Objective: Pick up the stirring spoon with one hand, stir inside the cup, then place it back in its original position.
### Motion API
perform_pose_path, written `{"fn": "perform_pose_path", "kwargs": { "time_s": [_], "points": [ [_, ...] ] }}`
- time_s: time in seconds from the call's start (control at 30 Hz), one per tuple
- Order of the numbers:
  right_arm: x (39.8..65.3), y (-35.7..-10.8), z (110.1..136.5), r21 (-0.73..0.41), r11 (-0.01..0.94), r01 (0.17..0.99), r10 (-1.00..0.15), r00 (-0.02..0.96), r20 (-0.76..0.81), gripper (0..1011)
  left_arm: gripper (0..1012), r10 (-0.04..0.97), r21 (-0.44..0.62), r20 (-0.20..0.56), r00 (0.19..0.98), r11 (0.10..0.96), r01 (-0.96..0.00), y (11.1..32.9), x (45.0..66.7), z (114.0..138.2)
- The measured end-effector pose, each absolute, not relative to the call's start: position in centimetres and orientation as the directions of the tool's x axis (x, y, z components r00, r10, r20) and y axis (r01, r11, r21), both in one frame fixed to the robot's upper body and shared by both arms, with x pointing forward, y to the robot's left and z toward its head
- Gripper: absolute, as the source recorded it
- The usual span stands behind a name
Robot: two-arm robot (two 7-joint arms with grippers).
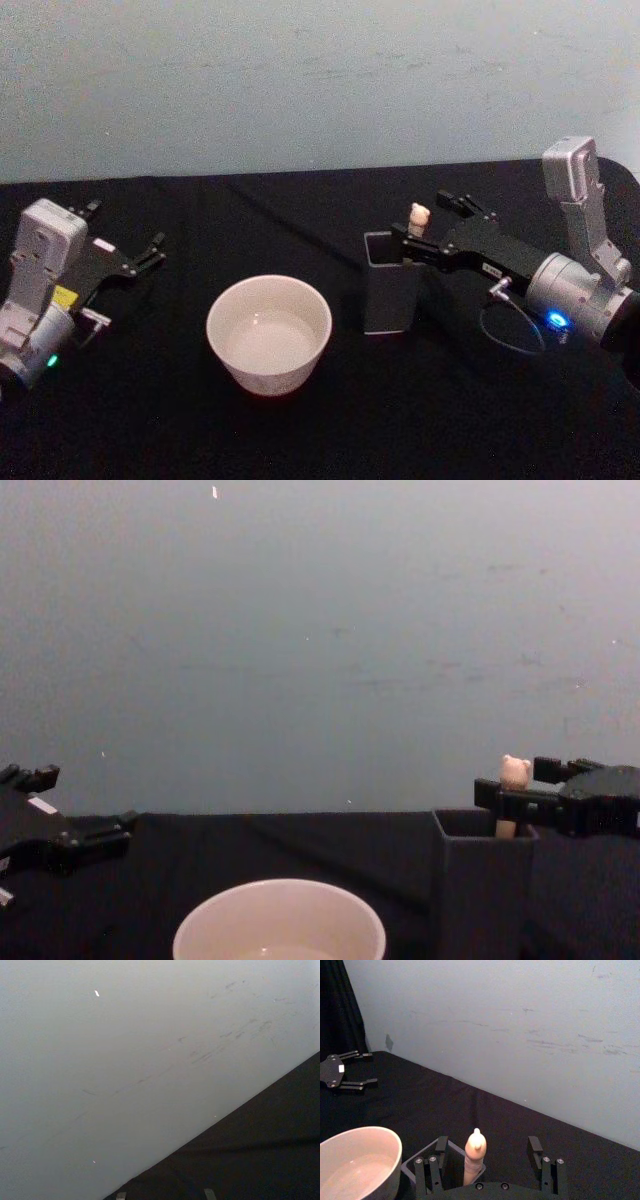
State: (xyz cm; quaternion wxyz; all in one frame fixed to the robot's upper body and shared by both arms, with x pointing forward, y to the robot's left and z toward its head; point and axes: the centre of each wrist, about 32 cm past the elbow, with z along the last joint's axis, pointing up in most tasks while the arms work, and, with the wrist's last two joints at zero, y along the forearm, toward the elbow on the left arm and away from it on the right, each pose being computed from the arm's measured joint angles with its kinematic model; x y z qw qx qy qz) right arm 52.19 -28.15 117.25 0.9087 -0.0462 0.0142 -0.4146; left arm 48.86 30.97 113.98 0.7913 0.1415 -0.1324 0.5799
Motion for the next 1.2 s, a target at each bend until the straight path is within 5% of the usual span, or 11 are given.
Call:
{"fn": "perform_pose_path", "kwargs": {
  "time_s": [0.3, 0.43, 1.2],
  "points": [
    [52.19, -28.15, 117.24, -0.096, 0.652, 0.752, -0.755, 0.656, 0.013, 995, 1001, 0.88, 0.07, 0.374, 0.292, 0.287, -0.955, 30.96, 48.86, 113.98],
    [52.19, -28.15, 117.25, -0.096, 0.652, 0.752, -0.755, 0.656, 0.013, 908, 1001, 0.88, 0.07, 0.374, 0.292, 0.287, -0.955, 30.97, 48.86, 113.98],
    [52.19, -28.14, 117.25, -0.095, 0.652, 0.752, -0.754, 0.656, 0.014, 218, 1002, 0.88, 0.07, 0.374, 0.292, 0.287, -0.955, 30.97, 48.86, 113.98]
  ]
}}
